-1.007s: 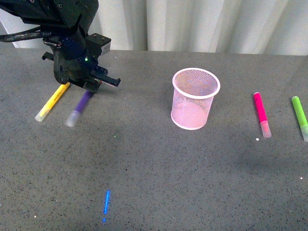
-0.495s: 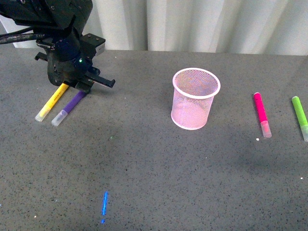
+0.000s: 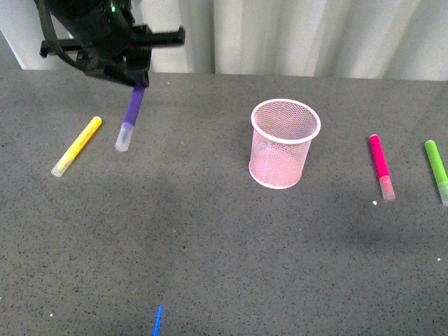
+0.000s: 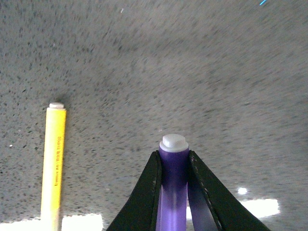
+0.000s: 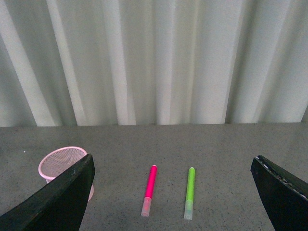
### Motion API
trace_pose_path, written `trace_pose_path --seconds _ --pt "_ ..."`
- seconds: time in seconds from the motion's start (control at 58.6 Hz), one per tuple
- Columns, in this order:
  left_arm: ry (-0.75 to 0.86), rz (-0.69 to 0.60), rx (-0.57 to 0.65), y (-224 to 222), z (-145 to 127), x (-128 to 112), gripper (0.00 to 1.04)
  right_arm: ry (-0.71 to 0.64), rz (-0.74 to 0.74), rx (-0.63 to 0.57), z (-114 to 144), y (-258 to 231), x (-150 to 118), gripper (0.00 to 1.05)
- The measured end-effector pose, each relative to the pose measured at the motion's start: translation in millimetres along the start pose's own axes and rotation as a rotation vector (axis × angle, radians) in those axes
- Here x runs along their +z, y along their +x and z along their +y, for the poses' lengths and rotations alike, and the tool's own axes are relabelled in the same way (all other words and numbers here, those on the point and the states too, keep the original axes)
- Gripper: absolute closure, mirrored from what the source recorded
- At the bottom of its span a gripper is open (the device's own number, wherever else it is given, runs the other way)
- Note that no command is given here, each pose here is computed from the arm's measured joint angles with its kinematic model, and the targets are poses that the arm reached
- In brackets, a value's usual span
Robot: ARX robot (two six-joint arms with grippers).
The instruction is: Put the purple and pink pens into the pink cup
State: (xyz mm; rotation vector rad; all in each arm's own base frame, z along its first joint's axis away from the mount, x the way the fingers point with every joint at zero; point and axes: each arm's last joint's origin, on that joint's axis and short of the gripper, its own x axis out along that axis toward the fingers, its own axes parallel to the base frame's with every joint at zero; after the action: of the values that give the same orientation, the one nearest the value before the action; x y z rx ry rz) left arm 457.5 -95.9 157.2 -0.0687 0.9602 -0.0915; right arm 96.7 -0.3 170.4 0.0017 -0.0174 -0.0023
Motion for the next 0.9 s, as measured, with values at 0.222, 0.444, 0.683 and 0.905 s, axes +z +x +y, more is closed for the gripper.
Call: trace_pose_path --seconds 0.222,0.444,0.683,0.905 --pt "-0.113 -0.147 -0.135 -37 -18 -5 0.93 0.0 0.0 0.0 0 0 0 0.07" --pt "-0.169 -0.352 -0.257 -69 -38 -12 0.93 0.0 0.0 0.0 0 0 0 0.07" --pt "-0.219 -0.598 -0.403 -85 -56 -14 0.93 0.0 0.0 0.0 0 0 0 0.07" --pt "-0.352 -0.825 -0.465 -80 -53 -33 0.93 0.0 0.0 0.0 0 0 0 0.07"
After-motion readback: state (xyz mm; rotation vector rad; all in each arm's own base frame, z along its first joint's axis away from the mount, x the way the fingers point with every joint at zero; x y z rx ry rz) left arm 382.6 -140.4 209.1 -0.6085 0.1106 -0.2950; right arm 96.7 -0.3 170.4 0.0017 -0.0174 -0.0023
